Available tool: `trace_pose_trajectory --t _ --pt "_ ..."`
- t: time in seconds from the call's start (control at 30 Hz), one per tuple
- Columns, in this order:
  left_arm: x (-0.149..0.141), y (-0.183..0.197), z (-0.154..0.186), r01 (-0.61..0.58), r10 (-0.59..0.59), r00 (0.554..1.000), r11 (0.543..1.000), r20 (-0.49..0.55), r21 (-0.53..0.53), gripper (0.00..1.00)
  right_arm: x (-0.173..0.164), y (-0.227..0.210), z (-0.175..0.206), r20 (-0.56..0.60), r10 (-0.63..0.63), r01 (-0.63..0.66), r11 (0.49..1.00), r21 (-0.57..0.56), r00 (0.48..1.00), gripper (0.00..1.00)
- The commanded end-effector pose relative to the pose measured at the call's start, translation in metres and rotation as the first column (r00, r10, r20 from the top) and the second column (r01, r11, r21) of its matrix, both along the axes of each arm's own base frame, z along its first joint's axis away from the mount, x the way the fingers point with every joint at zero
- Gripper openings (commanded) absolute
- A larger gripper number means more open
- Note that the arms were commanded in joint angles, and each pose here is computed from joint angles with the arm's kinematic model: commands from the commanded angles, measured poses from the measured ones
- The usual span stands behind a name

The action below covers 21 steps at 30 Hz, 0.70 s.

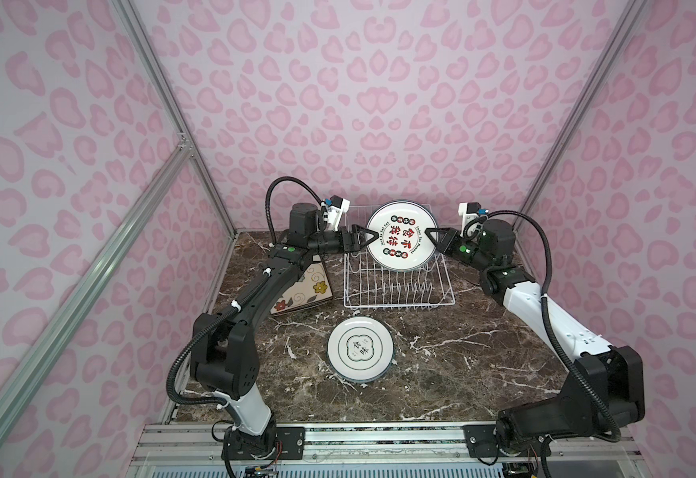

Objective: Unload the plates from the dish rack
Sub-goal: Pick up a plate from the dish rack.

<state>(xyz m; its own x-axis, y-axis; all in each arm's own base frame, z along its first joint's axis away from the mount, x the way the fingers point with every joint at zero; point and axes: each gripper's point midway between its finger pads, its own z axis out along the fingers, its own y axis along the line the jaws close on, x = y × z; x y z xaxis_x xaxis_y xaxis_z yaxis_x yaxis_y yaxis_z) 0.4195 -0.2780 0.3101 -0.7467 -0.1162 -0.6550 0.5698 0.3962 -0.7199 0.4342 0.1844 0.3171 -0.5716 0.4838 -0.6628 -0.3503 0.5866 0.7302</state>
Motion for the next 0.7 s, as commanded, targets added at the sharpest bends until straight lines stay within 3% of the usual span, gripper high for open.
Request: trace_pose_trajectory --t 0.0,0.13,0.5,0.67 --pt "-0.003 -0.007 0.013 0.046 -0.046 0.999 0.998 0.013 -0.039 0.89 0.000 0.013 0.015 0.076 0.061 -0.062 0.998 0.011 0.995 0.00" --pt "-0.004 -0.011 0.009 0.077 -0.078 0.997 0.996 -0.012 -0.047 0.79 0.000 0.024 0.013 0.072 0.094 -0.095 0.995 0.017 0.993 0.00" --pt "-0.006 -0.015 0.003 0.094 -0.096 0.995 0.995 -0.036 -0.036 0.28 0.003 0.026 0.007 0.061 0.092 -0.093 0.996 0.014 0.994 0.00" --pt "-0.005 -0.016 0.004 0.096 -0.098 0.995 0.994 -0.036 -0.043 0.14 0.002 0.026 0.004 0.059 0.094 -0.095 0.995 0.009 0.994 0.00"
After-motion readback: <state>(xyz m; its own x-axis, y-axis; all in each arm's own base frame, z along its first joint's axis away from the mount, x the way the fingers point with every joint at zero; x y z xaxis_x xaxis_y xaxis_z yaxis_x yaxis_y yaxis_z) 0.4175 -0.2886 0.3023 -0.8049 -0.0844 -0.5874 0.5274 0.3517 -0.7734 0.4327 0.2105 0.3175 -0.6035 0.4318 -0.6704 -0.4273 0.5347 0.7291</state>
